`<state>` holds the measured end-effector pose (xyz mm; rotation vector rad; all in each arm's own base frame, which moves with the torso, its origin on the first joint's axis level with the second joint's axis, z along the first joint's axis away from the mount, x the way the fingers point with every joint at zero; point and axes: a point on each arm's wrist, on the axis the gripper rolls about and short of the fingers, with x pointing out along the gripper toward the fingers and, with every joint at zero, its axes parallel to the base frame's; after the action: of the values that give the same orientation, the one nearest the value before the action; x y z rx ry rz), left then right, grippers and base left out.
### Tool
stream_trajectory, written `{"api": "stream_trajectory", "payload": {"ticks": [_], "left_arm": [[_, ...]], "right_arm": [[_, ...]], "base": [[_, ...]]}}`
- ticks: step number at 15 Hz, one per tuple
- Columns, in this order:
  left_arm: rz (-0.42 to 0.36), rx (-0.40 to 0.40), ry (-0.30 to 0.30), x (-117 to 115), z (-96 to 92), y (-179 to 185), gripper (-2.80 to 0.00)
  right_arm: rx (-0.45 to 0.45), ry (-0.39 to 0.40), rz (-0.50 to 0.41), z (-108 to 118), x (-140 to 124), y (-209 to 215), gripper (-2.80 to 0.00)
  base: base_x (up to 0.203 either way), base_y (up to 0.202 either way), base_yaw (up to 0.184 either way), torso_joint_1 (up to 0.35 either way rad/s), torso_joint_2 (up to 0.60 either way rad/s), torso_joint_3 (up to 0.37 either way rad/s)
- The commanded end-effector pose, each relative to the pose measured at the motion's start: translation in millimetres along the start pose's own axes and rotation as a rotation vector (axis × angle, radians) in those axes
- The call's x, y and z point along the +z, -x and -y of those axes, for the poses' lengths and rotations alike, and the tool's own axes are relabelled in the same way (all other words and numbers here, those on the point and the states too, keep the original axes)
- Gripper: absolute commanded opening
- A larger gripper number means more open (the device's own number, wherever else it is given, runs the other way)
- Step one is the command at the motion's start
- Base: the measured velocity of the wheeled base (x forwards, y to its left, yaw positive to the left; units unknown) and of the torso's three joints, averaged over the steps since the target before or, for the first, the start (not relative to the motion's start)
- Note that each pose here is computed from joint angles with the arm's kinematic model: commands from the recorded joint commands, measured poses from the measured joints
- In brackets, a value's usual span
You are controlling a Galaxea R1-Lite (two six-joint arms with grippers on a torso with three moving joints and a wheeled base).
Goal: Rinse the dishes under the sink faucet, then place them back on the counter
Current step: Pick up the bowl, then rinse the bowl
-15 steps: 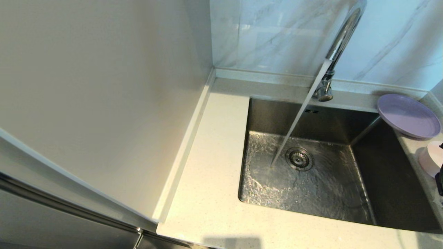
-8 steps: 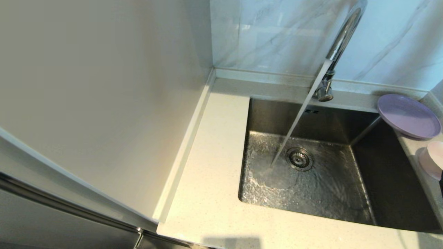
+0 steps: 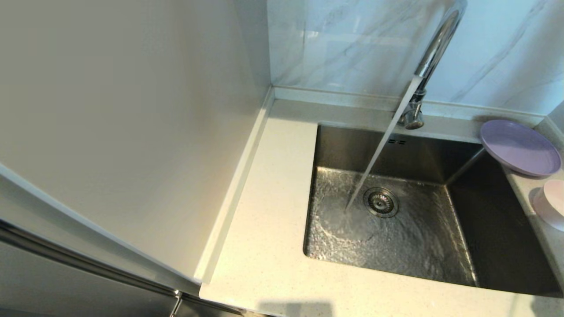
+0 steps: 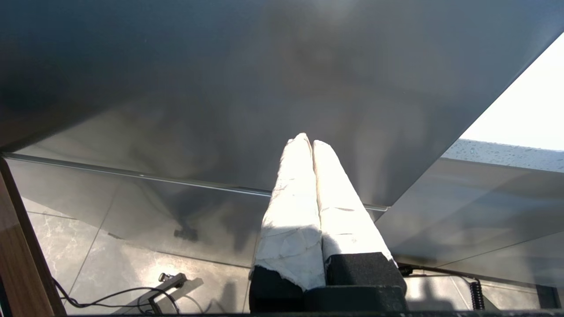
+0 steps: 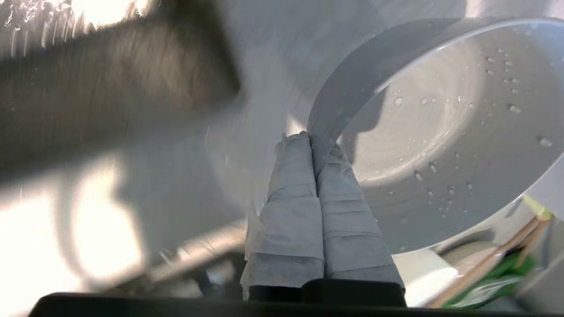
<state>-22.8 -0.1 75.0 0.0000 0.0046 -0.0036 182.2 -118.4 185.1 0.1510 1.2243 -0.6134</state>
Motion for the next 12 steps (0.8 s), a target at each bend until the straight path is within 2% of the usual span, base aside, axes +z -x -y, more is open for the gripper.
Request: {"api": "stream_trajectory", "payload": {"ticks": [1, 3, 5, 6, 8, 9, 12], "left_arm": [[0.0, 0.001, 0.0, 0, 0.0, 0, -2.8], [0.0, 0.001, 0.0, 0, 0.0, 0, -2.8], [0.0, 0.001, 0.0, 0, 0.0, 0, -2.8], [0.0, 0.001, 0.0, 0, 0.0, 0, -2.8], [0.0, 0.0, 0.0, 0, 0.0, 0, -2.8], [0.0, 0.001, 0.0, 0, 0.0, 0, -2.8], [0.0, 0.001, 0.0, 0, 0.0, 0, -2.8]], "right_arm": [[0.049, 0.133, 0.056, 3, -29, 33, -2.8], [0.128, 0.292, 0.124, 1, -42, 50, -2.8], [0.164, 0.532, 0.209, -8, -49, 64, -2.8], [0.181, 0.625, 0.256, -15, -49, 72, -2.8], [0.262, 0.763, 0.37, -31, -44, 91, -2.8], [0.335, 0.827, 0.428, -41, -42, 101, -2.8], [0.531, 1.001, 0.505, -70, -41, 115, -2.8]], "base": [[0.0, 0.0, 0.0, 0.0, 0.0, 0.0], [0.0, 0.0, 0.0, 0.0, 0.0, 0.0], [0.0, 0.0, 0.0, 0.0, 0.0, 0.0], [0.0, 0.0, 0.0, 0.0, 0.0, 0.0], [0.0, 0.0, 0.0, 0.0, 0.0, 0.0], [0.0, 0.0, 0.0, 0.0, 0.0, 0.0], [0.0, 0.0, 0.0, 0.0, 0.0, 0.0]]}}
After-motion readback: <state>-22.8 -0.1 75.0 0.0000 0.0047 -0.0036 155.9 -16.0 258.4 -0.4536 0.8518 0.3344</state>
